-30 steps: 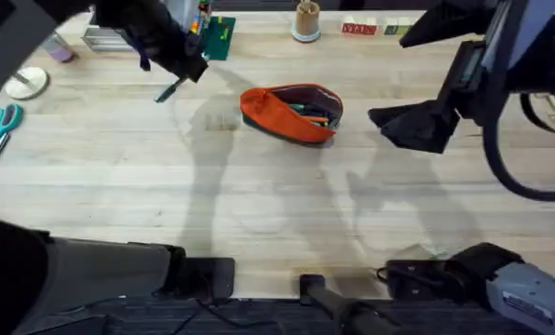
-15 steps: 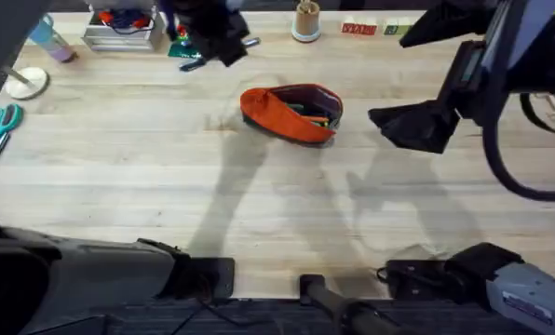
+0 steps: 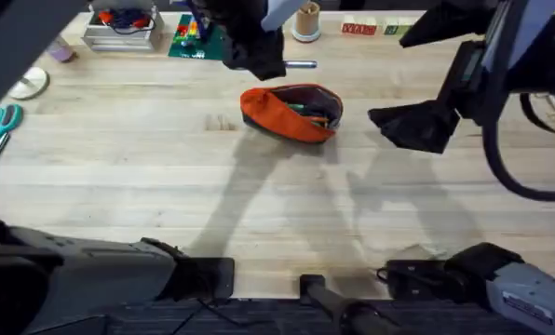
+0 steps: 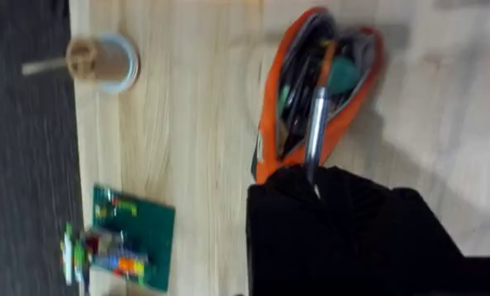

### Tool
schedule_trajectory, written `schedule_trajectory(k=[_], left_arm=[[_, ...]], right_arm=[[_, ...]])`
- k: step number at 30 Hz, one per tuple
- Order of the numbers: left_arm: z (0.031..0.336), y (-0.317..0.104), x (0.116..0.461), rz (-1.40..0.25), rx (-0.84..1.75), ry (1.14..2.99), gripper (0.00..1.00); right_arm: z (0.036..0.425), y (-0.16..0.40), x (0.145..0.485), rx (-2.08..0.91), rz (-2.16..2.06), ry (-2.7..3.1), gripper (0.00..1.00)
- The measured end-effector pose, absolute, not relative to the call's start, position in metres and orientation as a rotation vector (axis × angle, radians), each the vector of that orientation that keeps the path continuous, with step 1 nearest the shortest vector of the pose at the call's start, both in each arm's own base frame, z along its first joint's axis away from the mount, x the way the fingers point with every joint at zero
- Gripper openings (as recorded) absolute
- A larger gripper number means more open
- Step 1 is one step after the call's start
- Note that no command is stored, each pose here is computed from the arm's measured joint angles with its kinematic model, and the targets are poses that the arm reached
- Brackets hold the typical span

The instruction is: Unzip the bag, pick up the pens from the table one at a time and place them inside, then zip the bag closed.

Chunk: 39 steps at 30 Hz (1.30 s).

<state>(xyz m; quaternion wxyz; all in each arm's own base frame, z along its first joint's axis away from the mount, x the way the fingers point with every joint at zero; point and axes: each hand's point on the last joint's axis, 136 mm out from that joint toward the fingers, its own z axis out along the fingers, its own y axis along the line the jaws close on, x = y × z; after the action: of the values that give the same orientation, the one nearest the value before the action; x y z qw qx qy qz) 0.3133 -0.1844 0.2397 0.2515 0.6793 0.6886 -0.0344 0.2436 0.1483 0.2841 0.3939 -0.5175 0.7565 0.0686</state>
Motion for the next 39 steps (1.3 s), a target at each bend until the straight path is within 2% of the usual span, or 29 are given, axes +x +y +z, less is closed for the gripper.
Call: schedule_trajectory(k=[10, 34, 39], left_arm=[[0.240, -0.205, 0.304, -0.244, 1.911, 1.745, 0.042], [0.151, -0.240, 0.333, -0.375, 2.030, 1.821, 0.042], [0.142, -0.243, 0.339, -0.376, 2.031, 1.822, 0.042]], right_arm=[[0.284, 0.148, 0.244, -1.313, 0.174, 1.919, 0.998], [0.284, 0.148, 0.244, -1.313, 0.174, 1.919, 0.997], [0.284, 0.148, 0.244, -1.313, 0.174, 1.919, 0.997]])
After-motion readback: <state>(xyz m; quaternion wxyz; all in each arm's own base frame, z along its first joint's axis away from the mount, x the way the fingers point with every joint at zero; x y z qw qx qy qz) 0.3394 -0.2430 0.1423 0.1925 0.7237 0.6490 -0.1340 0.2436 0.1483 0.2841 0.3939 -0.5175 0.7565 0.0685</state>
